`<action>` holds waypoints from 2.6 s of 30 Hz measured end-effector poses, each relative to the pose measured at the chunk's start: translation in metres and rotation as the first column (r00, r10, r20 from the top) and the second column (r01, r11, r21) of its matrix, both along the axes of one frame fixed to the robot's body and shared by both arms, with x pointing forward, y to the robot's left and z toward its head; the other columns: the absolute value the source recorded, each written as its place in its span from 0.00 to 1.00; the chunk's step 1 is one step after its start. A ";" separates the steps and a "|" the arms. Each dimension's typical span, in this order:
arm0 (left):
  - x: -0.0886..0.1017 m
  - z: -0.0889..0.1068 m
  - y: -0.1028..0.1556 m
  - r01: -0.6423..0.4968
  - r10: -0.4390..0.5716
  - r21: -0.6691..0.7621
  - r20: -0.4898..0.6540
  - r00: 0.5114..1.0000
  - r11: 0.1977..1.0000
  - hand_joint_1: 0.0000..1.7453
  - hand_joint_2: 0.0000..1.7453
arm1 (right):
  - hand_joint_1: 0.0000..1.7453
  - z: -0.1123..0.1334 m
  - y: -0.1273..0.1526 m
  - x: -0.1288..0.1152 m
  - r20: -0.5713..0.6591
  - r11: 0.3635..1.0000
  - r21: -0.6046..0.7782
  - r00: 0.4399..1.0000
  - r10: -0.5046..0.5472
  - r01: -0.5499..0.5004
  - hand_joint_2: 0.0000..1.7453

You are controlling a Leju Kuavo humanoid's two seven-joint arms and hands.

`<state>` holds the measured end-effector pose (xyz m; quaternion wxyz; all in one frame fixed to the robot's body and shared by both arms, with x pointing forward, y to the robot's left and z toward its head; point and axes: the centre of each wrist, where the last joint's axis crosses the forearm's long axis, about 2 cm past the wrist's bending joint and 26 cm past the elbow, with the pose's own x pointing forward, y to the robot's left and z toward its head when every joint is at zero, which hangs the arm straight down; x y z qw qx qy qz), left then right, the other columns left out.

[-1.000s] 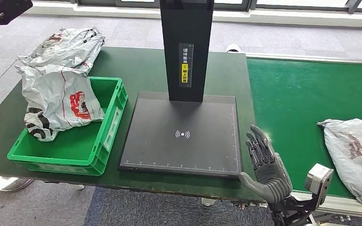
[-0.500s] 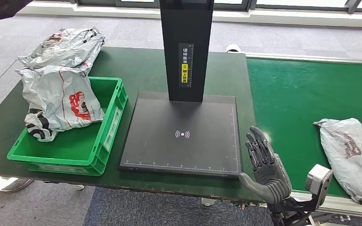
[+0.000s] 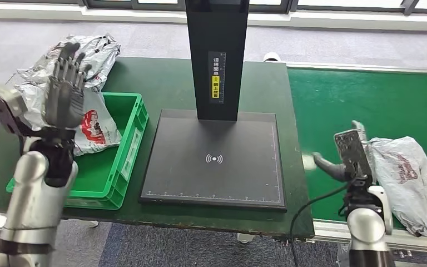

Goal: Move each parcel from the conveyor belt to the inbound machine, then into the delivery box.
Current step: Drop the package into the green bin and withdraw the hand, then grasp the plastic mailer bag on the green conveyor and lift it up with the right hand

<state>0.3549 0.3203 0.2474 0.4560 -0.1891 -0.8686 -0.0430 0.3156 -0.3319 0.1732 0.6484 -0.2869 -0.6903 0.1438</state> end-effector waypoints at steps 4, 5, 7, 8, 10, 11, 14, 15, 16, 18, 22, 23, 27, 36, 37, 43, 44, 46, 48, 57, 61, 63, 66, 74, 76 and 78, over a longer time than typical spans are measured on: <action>-0.043 -0.030 -0.045 0.113 -0.117 -0.085 -0.038 0.992 0.990 0.00 1.00 | 0.00 0.008 -0.059 0.038 -0.071 0.953 -0.235 0.974 -0.215 0.193 1.00; -0.051 -0.035 -0.052 0.137 -0.142 -0.103 -0.045 0.989 0.985 0.00 1.00 | 0.00 0.008 -0.072 0.044 -0.090 0.933 -0.282 0.962 -0.260 0.225 1.00; -0.066 -0.044 -0.063 0.171 -0.180 -0.137 -0.056 0.982 0.976 0.00 1.00 | 0.00 0.007 -0.096 0.053 -0.126 0.896 -0.356 0.936 -0.329 0.267 1.00; -0.071 -0.047 -0.066 0.182 -0.193 -0.150 -0.061 0.979 0.972 0.00 1.00 | 0.00 0.005 -0.105 0.055 -0.143 0.881 -0.382 0.924 -0.354 0.279 1.00; -0.079 -0.052 -0.070 0.194 -0.208 -0.169 -0.069 0.976 0.966 0.00 1.00 | 0.00 0.001 -0.119 0.058 -0.178 0.859 -0.420 0.902 -0.394 0.292 1.00; -0.083 -0.054 -0.072 0.198 -0.213 -0.177 -0.073 0.974 0.964 0.00 1.00 | 0.00 -0.001 -0.125 0.058 -0.196 0.850 -0.435 0.890 -0.411 0.296 1.00; -0.090 -0.059 -0.074 0.201 -0.221 -0.194 -0.084 0.972 0.960 0.00 1.00 | 0.00 -0.007 -0.137 0.057 -0.237 0.834 -0.463 0.864 -0.443 0.301 1.00; -0.091 -0.060 -0.075 0.202 -0.222 -0.197 -0.086 0.971 0.959 0.00 1.00 | 0.00 -0.008 -0.140 0.057 -0.247 0.831 -0.468 0.859 -0.450 0.301 1.00; -0.092 -0.061 -0.075 0.203 -0.224 -0.200 -0.087 0.971 0.958 0.00 1.00 | 0.00 -0.009 -0.142 0.057 -0.257 0.828 -0.473 0.852 -0.456 0.300 1.00; -0.094 -0.062 -0.076 0.208 -0.230 -0.209 -0.086 0.969 0.955 0.00 1.00 | 0.00 -0.012 -0.146 0.057 -0.284 0.823 -0.487 0.838 -0.466 0.293 1.00; -0.100 -0.068 -0.077 0.225 -0.249 -0.249 -0.069 0.966 0.942 0.00 1.00 | 0.00 -0.020 -0.152 0.059 -0.404 0.837 -0.502 0.797 -0.449 0.217 1.00; -0.101 -0.069 -0.077 0.228 -0.253 -0.255 -0.066 0.965 0.940 0.00 1.00 | 0.00 -0.025 -0.153 0.058 -0.441 0.843 -0.502 0.782 -0.440 0.191 1.00; -0.105 -0.076 -0.078 0.236 -0.263 -0.269 -0.066 0.963 0.934 0.00 1.00 | 0.00 -0.043 -0.154 0.052 -0.569 0.870 -0.485 0.721 -0.396 0.095 1.00; -0.115 -0.090 -0.074 0.222 -0.258 -0.303 -0.086 0.962 0.927 0.00 1.00 | 0.00 -0.066 -0.154 0.040 -0.681 0.880 -0.476 0.636 -0.364 -0.006 1.00; -0.117 -0.091 -0.073 0.215 -0.253 -0.304 -0.091 0.963 0.928 0.00 1.00 | 0.00 -0.067 -0.154 0.039 -0.684 0.880 -0.474 0.631 -0.366 -0.005 1.00; -0.123 -0.094 -0.070 0.193 -0.234 -0.304 -0.103 0.967 0.933 0.00 1.00 | 0.00 -0.072 -0.155 0.033 -0.696 0.881 -0.473 0.614 -0.373 -0.001 1.00; -0.123 -0.094 -0.070 0.192 -0.233 -0.305 -0.104 0.967 0.933 0.00 1.00 | 0.00 -0.073 -0.156 0.033 -0.697 0.881 -0.473 0.612 -0.374 -0.001 1.00; -0.125 -0.094 -0.069 0.189 -0.231 -0.305 -0.106 0.967 0.933 0.00 1.00 | 0.00 -0.074 -0.156 0.032 -0.698 0.881 -0.473 0.609 -0.376 0.002 1.00; -0.126 -0.095 -0.069 0.185 -0.228 -0.307 -0.109 0.968 0.933 0.00 1.00 | 0.00 -0.075 -0.156 0.030 -0.699 0.880 -0.476 0.604 -0.384 0.009 1.00; -0.135 -0.097 -0.066 0.168 -0.214 -0.314 -0.117 0.970 0.934 0.00 1.00 | 0.00 -0.069 -0.156 0.021 -0.663 0.846 -0.533 0.606 -0.439 0.030 1.00; -0.136 -0.096 -0.066 0.168 -0.213 -0.314 -0.115 0.970 0.935 0.00 1.00 | 0.00 -0.069 -0.155 0.016 -0.661 0.838 -0.545 0.607 -0.442 0.017 1.00; -0.136 -0.096 -0.066 0.168 -0.212 -0.310 -0.115 0.970 0.936 0.00 1.00 | 0.00 -0.070 -0.155 0.013 -0.668 0.839 -0.544 0.603 -0.436 0.004 1.00; -0.136 -0.096 -0.066 0.171 -0.214 -0.303 -0.115 0.970 0.937 0.00 1.00 | 0.00 -0.075 -0.155 0.008 -0.688 0.843 -0.537 0.590 -0.422 -0.023 1.00; -0.137 -0.096 -0.067 0.177 -0.220 -0.304 -0.111 0.969 0.936 0.00 1.00 | 0.00 -0.086 -0.152 -0.001 -0.727 0.863 -0.500 0.577 -0.372 -0.074 1.00; -0.137 -0.096 -0.067 0.180 -0.221 -0.304 -0.108 0.969 0.936 0.00 1.00 | 0.00 -0.088 -0.150 -0.002 -0.736 0.869 -0.488 0.576 -0.355 -0.088 1.00; -0.137 -0.096 -0.067 0.181 -0.221 -0.299 -0.108 0.969 0.937 0.00 1.00 | 0.00 -0.091 -0.149 -0.003 -0.751 0.883 -0.458 0.579 -0.318 -0.109 1.00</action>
